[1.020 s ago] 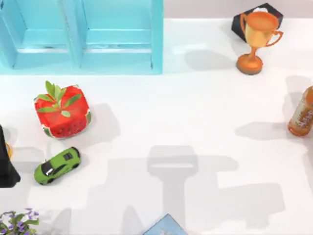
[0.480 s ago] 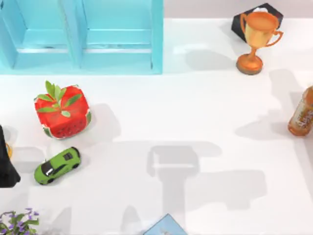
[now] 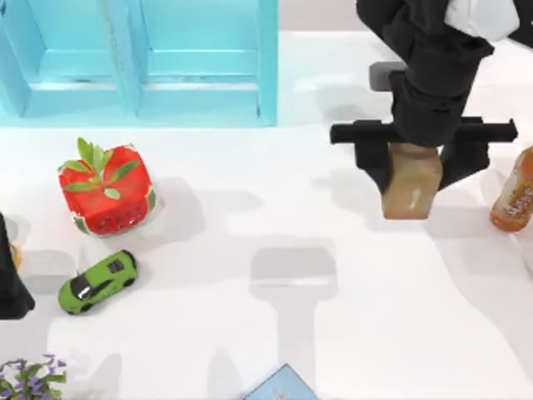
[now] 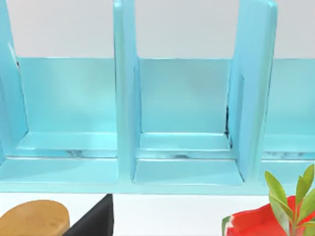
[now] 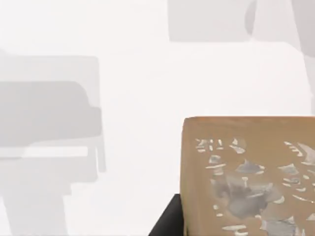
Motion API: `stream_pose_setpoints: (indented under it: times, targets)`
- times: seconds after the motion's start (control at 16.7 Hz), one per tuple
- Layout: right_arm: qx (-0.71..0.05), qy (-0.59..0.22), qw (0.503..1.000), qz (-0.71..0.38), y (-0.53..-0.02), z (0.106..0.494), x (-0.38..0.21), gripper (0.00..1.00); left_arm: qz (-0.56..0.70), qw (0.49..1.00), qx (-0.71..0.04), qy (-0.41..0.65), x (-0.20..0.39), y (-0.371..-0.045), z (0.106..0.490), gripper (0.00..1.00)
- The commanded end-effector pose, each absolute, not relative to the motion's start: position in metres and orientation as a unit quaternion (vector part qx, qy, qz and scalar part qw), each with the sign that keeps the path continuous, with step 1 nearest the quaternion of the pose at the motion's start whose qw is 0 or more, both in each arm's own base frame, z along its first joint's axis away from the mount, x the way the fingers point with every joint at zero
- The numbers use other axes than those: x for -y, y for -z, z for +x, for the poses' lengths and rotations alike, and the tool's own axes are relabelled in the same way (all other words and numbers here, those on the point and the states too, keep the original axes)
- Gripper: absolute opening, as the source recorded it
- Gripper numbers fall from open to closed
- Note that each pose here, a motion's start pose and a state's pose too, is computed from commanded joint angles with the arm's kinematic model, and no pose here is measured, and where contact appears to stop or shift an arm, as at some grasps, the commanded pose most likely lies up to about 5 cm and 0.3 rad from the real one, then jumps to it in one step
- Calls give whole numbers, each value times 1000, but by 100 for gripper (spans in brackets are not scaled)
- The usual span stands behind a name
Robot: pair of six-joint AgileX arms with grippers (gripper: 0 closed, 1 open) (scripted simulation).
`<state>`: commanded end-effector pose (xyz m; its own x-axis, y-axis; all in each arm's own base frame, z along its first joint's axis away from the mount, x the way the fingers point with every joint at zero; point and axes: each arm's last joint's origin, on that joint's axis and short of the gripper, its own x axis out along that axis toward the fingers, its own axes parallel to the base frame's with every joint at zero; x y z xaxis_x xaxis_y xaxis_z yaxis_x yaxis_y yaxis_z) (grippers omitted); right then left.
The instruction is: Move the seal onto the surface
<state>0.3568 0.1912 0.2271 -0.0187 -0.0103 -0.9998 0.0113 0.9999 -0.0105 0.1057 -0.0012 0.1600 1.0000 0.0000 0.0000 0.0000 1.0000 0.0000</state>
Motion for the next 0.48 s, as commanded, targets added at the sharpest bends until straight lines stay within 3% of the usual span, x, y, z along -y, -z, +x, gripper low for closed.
stream_pose_setpoints:
  times: [0.24,0.48]
  targets:
    - [-708,6,706,3,-193,350,-271,0,0,1000,0,0,1,-160,106,100]
    - [-706,5,708,4,-183,344,-292,0,0,1000,0,0,1,-160,106,100]
